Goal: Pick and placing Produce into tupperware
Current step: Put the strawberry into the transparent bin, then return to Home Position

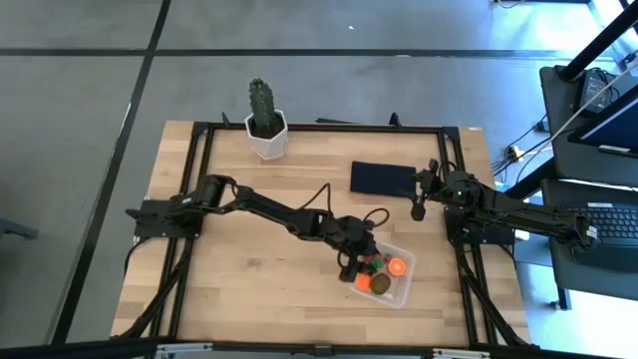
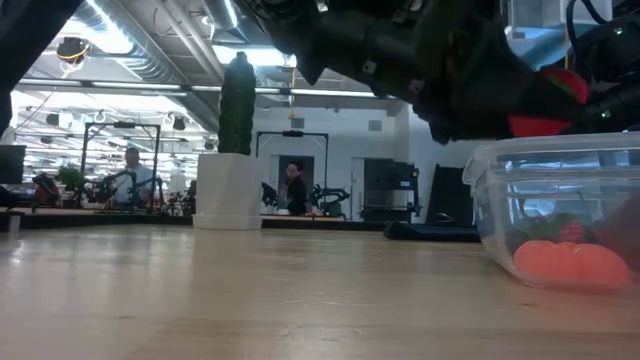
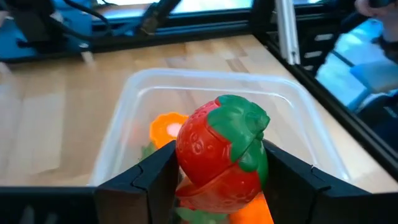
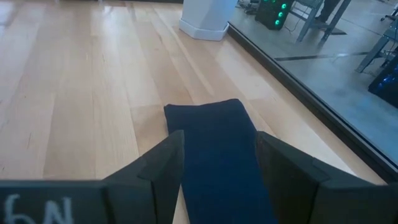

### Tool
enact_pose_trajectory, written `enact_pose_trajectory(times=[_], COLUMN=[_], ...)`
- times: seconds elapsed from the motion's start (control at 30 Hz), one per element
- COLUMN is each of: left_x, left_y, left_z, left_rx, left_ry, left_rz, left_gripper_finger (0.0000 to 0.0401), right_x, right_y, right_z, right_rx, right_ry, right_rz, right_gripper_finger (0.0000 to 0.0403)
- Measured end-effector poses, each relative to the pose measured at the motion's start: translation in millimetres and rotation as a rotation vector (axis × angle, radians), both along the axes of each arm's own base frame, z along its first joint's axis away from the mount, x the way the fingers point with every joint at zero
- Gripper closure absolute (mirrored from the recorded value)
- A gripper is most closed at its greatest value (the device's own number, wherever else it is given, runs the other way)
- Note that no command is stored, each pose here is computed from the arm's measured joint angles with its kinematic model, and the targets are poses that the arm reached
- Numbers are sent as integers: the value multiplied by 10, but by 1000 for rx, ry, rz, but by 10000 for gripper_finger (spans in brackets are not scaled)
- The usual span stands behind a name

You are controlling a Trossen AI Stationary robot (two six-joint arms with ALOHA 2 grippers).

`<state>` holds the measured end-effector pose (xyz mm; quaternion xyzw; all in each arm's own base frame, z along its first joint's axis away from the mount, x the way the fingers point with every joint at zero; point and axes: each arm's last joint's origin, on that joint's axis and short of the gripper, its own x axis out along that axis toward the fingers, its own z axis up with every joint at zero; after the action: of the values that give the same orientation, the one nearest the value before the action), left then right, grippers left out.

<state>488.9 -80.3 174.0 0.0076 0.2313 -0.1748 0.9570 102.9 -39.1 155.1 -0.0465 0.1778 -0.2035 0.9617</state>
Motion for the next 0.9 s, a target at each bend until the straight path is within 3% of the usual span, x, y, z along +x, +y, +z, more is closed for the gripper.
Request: enact_pose_trajectory(times=[0.43, 0.9], left_x=[-4, -47], left_y=[26, 77], left_z=[-12, 81], left_rx=[14, 53], left_ry=[23, 38], left_rz=[59, 85], left_gripper_finger=[197, 83], right_x=[0, 0], right_y=[0, 0], right_z=[-2, -2], right_rx=[1, 1], right_ry=[1, 1], right_rz=[0, 0], right_gripper_finger=[205, 205])
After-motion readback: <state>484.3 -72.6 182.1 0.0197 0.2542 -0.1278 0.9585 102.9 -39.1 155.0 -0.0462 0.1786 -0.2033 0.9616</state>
